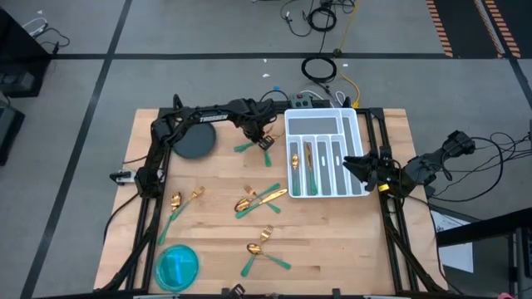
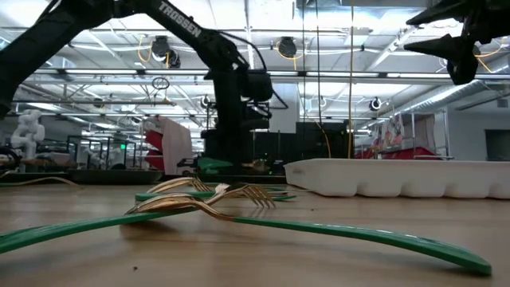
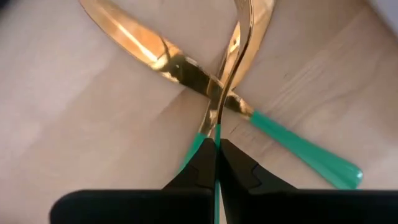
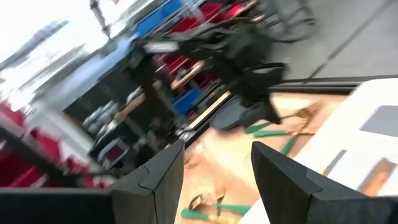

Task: Sort silverware
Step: Put the green fork on the silverware organizer

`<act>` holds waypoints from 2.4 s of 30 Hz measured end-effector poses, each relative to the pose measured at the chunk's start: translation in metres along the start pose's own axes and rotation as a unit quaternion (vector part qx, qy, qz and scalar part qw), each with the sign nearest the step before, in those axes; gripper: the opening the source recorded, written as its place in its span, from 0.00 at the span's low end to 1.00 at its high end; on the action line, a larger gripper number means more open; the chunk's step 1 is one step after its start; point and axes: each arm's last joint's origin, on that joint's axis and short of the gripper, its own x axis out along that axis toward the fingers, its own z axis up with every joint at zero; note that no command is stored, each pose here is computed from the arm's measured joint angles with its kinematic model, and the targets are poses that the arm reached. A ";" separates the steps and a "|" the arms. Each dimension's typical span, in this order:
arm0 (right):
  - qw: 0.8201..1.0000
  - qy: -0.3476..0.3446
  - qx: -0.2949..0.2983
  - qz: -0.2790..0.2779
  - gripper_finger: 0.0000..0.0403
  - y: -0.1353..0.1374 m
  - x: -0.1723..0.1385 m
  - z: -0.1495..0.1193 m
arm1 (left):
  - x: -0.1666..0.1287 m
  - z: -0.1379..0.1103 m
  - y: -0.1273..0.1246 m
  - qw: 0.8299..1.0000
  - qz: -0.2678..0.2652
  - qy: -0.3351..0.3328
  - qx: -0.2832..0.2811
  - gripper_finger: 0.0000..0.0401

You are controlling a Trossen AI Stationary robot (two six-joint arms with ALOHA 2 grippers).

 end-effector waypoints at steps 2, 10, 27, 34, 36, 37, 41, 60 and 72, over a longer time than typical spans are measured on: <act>0.999 -0.018 0.020 -0.027 0.45 -0.003 0.000 0.000 | -0.012 0.000 -0.005 1.000 0.019 -0.009 0.007 0.01; 0.986 -0.071 0.089 -0.119 0.45 -0.018 -0.001 -0.005 | -0.071 -0.008 -0.045 0.991 0.090 -0.097 0.003 0.01; 0.973 -0.079 0.150 -0.158 0.45 -0.019 0.035 -0.008 | -0.095 -0.036 -0.139 0.973 0.067 -0.221 0.007 0.01; 0.974 -0.058 0.179 -0.127 0.45 -0.016 0.063 -0.008 | -0.098 -0.044 -0.153 0.964 0.086 -0.241 0.077 0.01; 0.974 -0.050 0.192 -0.105 0.45 -0.015 0.069 -0.007 | -0.100 -0.048 -0.161 0.949 0.115 -0.251 0.155 0.01; 0.974 -0.046 0.201 -0.090 0.45 -0.014 0.072 -0.005 | -0.101 -0.050 -0.165 0.937 0.135 -0.252 0.203 0.01; 0.971 -0.040 0.237 -0.012 0.45 -0.007 0.076 0.006 | -0.105 -0.062 -0.176 0.875 0.237 -0.250 0.340 0.01; 0.943 -0.027 0.329 0.030 0.45 -0.008 0.083 0.013 | -0.124 -0.070 -0.218 0.678 0.439 -0.286 0.515 0.01; 0.939 -0.013 0.341 0.032 0.45 -0.008 0.083 0.012 | -0.122 -0.069 -0.218 0.632 0.458 -0.248 0.573 0.01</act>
